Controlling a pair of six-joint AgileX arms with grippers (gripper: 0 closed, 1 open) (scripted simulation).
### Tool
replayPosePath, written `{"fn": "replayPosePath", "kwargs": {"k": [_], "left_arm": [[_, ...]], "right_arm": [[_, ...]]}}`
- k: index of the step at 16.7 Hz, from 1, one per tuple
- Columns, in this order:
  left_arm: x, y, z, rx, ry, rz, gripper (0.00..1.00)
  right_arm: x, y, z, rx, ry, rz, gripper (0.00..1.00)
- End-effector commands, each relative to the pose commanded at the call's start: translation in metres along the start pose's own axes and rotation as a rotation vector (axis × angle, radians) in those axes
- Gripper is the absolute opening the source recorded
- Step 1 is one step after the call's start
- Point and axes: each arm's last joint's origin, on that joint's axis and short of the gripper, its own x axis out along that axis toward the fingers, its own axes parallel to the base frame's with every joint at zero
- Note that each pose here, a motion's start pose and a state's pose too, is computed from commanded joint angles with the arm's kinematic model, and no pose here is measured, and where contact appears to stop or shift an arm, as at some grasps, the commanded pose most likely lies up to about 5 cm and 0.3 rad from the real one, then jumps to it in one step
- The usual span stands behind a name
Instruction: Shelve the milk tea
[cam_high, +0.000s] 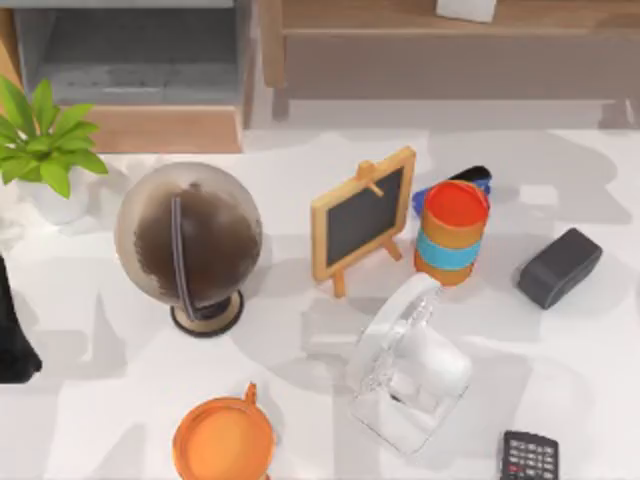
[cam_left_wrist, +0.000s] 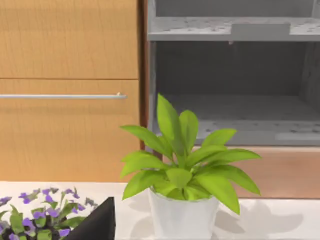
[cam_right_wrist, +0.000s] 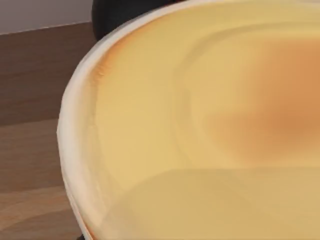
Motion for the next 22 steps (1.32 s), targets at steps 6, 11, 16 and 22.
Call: {"fn": "replayPosePath", "kwargs": {"k": [6,11,16,22], "left_arm": [[0.000,0.000,0.000,0.000,0.000,0.000,1.00],[0.000,0.000,0.000,0.000,0.000,0.000,1.00],[0.000,0.000,0.000,0.000,0.000,0.000,1.00],[0.000,0.000,0.000,0.000,0.000,0.000,1.00]], "right_arm": [[0.012,0.024,0.054,-0.117,-0.051,0.016,0.00],[0.015,0.028,0.065,-0.140,-0.069,0.014,0.00],[0.018,0.026,0.064,-0.139,-0.074,0.012,0.00],[0.054,0.025,0.046,-0.138,-0.064,0.014,0.00]]}}
